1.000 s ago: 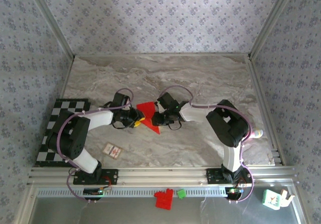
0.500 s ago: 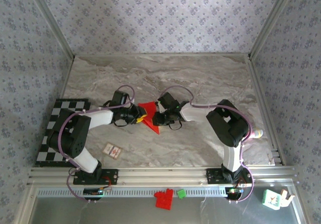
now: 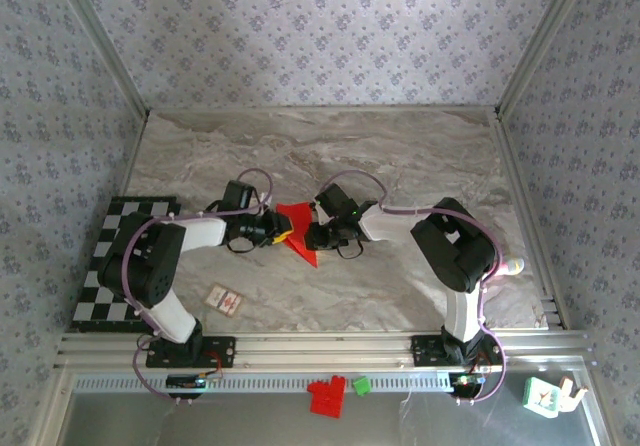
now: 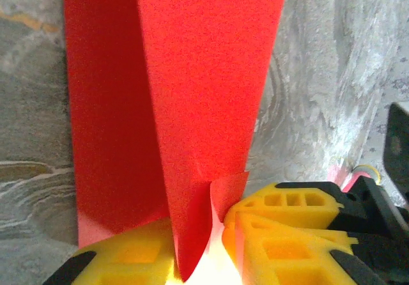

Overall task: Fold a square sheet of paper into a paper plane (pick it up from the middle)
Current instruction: Fourth fold the wing at the center of the table.

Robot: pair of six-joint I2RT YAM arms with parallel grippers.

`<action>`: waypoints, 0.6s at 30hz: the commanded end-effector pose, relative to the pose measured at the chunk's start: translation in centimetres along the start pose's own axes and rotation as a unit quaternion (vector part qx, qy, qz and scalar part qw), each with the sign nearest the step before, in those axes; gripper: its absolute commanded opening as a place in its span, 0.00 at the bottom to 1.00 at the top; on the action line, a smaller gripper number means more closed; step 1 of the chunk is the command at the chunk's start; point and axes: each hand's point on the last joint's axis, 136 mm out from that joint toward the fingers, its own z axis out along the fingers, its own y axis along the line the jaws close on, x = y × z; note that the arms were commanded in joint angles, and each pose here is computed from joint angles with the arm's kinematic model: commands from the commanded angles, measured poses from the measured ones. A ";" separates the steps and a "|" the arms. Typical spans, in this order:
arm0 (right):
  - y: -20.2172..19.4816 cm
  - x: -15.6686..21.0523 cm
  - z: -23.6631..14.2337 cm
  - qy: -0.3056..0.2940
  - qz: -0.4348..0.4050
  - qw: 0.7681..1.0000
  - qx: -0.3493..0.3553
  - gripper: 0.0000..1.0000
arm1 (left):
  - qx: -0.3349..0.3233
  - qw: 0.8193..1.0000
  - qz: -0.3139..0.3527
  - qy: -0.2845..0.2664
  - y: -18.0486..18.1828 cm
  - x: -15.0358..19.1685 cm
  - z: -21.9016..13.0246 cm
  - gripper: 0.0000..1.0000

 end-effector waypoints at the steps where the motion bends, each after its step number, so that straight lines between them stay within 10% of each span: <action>1: -1.6 1.6 0.8 0.033 0.007 0.999 0.024 0.17 | 0.014 1.000 0.024 0.005 -0.7 -0.3 0.1 0.24; 18: 1.6 -2.8 -5.0 -0.078 -0.077 0.993 0.032 0.33 | -0.028 0.999 -0.017 -0.041 -0.5 -1.3 -1.7 0.03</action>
